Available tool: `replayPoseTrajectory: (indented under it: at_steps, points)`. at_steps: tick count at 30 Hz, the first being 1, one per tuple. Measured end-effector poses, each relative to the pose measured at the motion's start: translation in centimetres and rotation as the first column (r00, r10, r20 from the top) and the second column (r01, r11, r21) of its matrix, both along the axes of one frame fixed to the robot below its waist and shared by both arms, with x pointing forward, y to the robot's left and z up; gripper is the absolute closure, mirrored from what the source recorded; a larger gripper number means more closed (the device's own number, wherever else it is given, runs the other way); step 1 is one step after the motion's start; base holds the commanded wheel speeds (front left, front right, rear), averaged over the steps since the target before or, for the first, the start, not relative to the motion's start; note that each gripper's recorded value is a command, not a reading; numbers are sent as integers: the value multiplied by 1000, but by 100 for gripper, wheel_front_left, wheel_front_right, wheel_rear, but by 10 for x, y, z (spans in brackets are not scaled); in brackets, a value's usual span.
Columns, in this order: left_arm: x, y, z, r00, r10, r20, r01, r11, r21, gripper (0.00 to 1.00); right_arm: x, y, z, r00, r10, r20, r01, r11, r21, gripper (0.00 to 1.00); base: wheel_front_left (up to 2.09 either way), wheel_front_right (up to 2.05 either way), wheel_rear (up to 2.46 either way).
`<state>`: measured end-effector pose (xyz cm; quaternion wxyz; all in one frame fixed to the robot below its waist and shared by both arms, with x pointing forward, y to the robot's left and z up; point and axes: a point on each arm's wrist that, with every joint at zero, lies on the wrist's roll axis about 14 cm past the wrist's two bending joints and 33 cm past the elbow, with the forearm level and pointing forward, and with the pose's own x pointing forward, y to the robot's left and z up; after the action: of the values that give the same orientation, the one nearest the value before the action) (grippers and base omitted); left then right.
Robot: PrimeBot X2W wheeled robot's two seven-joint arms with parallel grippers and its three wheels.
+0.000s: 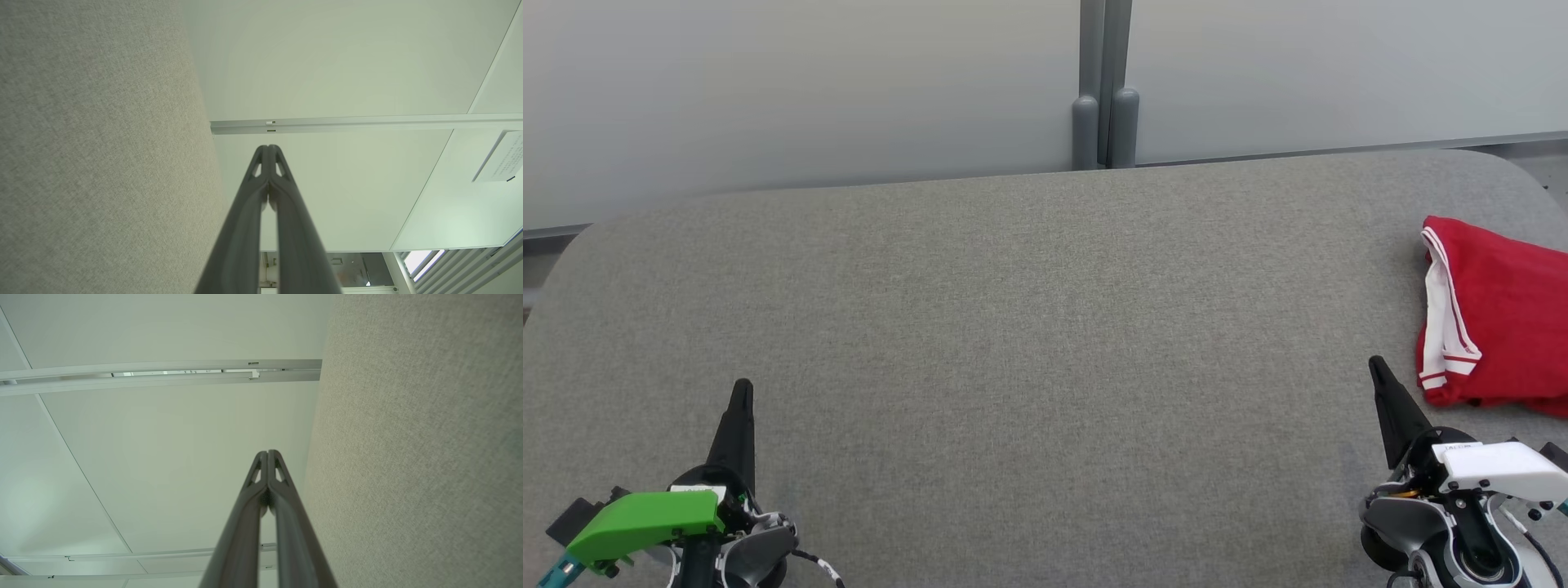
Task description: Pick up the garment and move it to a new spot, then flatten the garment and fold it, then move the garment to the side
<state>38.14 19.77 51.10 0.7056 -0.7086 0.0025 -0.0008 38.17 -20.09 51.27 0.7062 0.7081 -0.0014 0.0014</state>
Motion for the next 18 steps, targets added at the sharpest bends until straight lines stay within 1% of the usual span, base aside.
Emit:
replayPoseTrajectory:
  at_steps: [18]
  points:
    - [0,0,0,1000,0,0,0,1000,0,100,0,0,0,1000,0,0,0,1000,0,100,0,0,0]
